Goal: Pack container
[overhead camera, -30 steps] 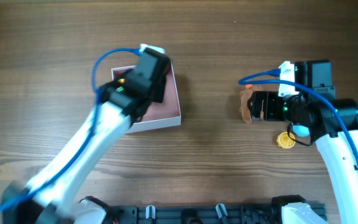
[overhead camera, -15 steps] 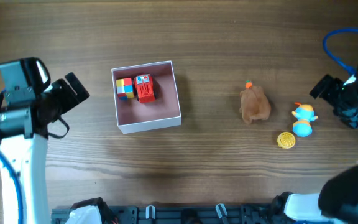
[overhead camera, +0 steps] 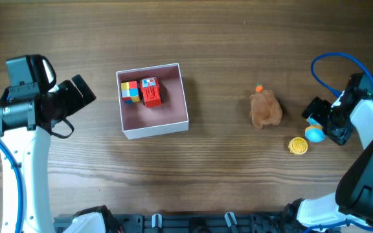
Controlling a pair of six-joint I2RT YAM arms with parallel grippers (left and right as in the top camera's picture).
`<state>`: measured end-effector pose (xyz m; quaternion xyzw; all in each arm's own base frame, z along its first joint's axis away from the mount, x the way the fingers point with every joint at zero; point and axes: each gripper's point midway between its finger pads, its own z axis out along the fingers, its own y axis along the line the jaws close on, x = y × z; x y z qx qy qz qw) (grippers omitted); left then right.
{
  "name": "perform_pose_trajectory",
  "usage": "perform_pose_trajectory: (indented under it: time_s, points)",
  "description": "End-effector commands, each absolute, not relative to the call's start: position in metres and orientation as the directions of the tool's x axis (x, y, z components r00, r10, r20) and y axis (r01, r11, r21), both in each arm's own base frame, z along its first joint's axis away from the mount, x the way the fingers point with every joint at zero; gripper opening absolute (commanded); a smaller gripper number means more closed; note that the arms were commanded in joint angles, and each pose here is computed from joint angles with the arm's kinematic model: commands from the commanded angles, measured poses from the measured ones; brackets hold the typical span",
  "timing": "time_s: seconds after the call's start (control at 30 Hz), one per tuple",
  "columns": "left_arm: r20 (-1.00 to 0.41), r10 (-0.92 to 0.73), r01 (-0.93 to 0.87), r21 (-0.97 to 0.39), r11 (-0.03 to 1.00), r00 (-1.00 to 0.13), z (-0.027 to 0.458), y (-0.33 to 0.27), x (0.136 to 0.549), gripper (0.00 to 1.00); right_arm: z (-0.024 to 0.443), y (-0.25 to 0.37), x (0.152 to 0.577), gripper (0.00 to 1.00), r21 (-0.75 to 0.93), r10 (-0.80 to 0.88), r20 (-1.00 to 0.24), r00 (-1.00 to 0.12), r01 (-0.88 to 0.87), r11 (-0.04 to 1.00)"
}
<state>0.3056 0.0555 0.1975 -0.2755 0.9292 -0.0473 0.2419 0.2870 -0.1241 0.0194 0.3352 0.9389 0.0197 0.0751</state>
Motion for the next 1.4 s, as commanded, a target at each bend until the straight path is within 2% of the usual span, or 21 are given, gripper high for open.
perform_pose_trajectory:
  time_s: [0.0, 0.03, 0.17, 0.33, 0.47, 0.6, 0.67, 0.83, 0.87, 0.9, 1.03, 1.1, 1.2, 1.37]
  points:
    - [-0.416, -0.522, -0.473, -0.223, 0.853, -0.745, 0.195, 0.054, 0.306, 1.0, 0.002, -0.116, 0.279, 0.94, 0.099, 0.626, -0.101, -0.773, 0.618, 0.78]
    - [-0.416, -0.522, -0.473, -0.223, 0.853, -0.745, 0.195, 0.054, 0.306, 1.0, 0.001, -0.116, 0.278, 0.91, 0.099, 0.626, -0.102, -0.773, 0.618, 0.78]
    - [-0.416, -0.522, -0.473, -0.223, 0.853, -0.745, 0.195, 0.054, 0.306, 1.0, 0.001, -0.116, 0.279, 0.62, 0.1, 0.63, -0.102, -0.77, 0.622, 0.777]
    - [-0.415, -0.522, -0.473, -0.223, 0.853, -0.745, 0.195, 0.054, 0.305, 1.0, 0.001, -0.117, 0.279, 0.37, 0.102, 0.643, -0.102, -0.759, 0.635, 0.766]
    - [-0.415, -0.522, -0.473, -0.223, 0.853, -0.745, 0.195, 0.054, 0.305, 1.0, 0.002, -0.117, 0.279, 0.04, 0.103, 0.643, -0.103, -0.759, 0.635, 0.766]
    - [-0.415, -0.522, -0.473, -0.223, 0.853, -0.745, 0.195, 0.054, 0.305, 1.0, 0.015, -0.119, 0.285, 0.04, 0.104, 0.641, -0.105, -0.76, 0.633, 0.767]
    - [-0.416, -0.522, -0.473, -0.223, 0.853, -0.745, 0.195, 0.054, 0.306, 1.0, 0.037, -0.119, 0.295, 0.04, 0.108, 0.625, -0.128, -0.77, 0.616, 0.781]
    - [-0.415, -0.522, -0.473, -0.223, 0.853, -0.745, 0.195, 0.054, 0.305, 1.0, 0.149, -0.075, 0.347, 0.04, 0.149, 0.405, -0.368, -0.837, 0.377, 0.914]
    - [-0.415, -0.522, -0.473, -0.223, 0.852, -0.745, 0.195, 0.054, 0.305, 1.0, 0.177, -0.055, 0.356, 0.04, 0.158, 0.351, -0.424, -0.835, 0.313, 0.936]
    - [-0.415, -0.522, -0.473, -0.224, 0.852, -0.745, 0.195, 0.054, 0.305, 1.0, 0.217, -0.01, 0.367, 0.04, 0.17, 0.237, -0.516, -0.823, 0.173, 0.97]
    - [-0.415, -0.522, -0.473, -0.223, 0.852, -0.745, 0.195, 0.054, 0.305, 1.0, 0.278, 0.113, 0.38, 0.04, 0.173, -0.002, -0.696, -0.718, -0.17, 0.97]
    - [-0.415, -0.522, -0.473, -0.223, 0.852, -0.745, 0.195, 0.054, 0.305, 1.0, 0.281, 0.162, 0.381, 0.04, 0.156, -0.072, -0.734, -0.675, -0.271, 0.95]
    - [-0.411, -0.522, -0.473, -0.223, 0.852, -0.747, 0.194, 0.054, 0.305, 1.0, 0.251, 0.239, 0.385, 0.04, 0.149, -0.18, -0.732, -0.657, -0.411, 0.899]
    - [-0.406, -0.523, -0.475, -0.221, 0.852, -0.749, 0.194, 0.053, 0.303, 1.0, 0.205, 0.291, 0.403, 0.04, 0.096, -0.26, -0.714, -0.65, -0.459, 0.883]
